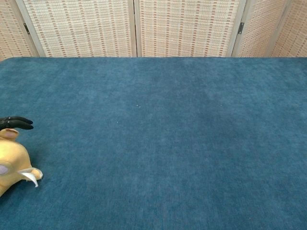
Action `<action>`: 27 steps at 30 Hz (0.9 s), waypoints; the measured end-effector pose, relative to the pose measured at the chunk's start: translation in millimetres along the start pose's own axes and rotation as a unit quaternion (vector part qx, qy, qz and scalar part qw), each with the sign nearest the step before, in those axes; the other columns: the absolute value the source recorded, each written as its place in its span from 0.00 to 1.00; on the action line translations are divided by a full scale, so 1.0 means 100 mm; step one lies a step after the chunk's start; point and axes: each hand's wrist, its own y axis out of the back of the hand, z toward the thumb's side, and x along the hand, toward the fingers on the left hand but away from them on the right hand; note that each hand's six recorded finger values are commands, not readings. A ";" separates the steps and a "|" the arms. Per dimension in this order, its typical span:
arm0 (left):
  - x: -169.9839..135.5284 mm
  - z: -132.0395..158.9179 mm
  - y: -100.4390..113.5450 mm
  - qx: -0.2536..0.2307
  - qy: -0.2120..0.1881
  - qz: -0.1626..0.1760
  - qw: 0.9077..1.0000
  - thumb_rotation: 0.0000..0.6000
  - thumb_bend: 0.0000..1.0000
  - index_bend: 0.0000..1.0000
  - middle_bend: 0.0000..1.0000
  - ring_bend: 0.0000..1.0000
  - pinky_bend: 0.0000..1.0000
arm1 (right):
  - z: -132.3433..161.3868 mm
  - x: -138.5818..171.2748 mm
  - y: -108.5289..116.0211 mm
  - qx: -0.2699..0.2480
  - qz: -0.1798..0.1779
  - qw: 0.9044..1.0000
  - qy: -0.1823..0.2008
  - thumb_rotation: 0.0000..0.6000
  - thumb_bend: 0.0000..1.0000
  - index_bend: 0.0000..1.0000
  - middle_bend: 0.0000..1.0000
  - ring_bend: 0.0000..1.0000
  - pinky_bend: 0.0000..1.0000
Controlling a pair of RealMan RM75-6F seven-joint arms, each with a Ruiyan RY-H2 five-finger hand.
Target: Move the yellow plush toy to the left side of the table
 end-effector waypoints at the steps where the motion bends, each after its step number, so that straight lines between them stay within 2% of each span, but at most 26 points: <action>1: -0.02 0.02 0.03 -0.008 -0.003 0.004 1.000 1.00 0.24 0.00 0.00 0.00 0.30 | 0.00 0.01 0.01 0.000 -0.001 1.000 0.002 1.00 0.17 0.00 0.00 0.00 0.00; 9: -0.21 0.22 0.22 -0.076 -0.029 0.030 0.996 1.00 0.24 0.00 0.00 0.00 0.29 | 0.03 0.01 0.01 -0.005 -0.003 1.000 0.016 1.00 0.17 0.00 0.00 0.00 0.00; 13: -0.36 0.26 0.32 -0.096 -0.038 0.048 0.994 1.00 0.24 0.00 0.00 0.00 0.28 | 0.07 0.00 0.00 -0.007 0.002 1.000 0.030 1.00 0.17 0.00 0.00 0.00 0.00; 20: -0.55 0.22 0.31 -0.106 -0.022 0.057 0.992 1.00 0.24 0.00 0.00 0.00 0.25 | 0.10 0.03 -0.01 -0.011 0.002 0.999 0.041 1.00 0.17 0.00 0.00 0.00 0.00; 24: -0.64 0.17 0.36 -0.104 -0.013 0.074 0.992 1.00 0.25 0.00 0.00 0.00 0.23 | 0.10 0.05 0.01 -0.012 -0.003 0.999 0.040 1.00 0.17 0.00 0.00 0.00 0.00; 27: -0.84 0.05 0.40 -0.097 0.022 0.097 0.990 1.00 0.26 0.00 0.00 0.00 0.18 | 0.09 0.05 0.05 -0.005 -0.015 0.999 0.037 1.00 0.17 0.00 0.00 0.00 0.00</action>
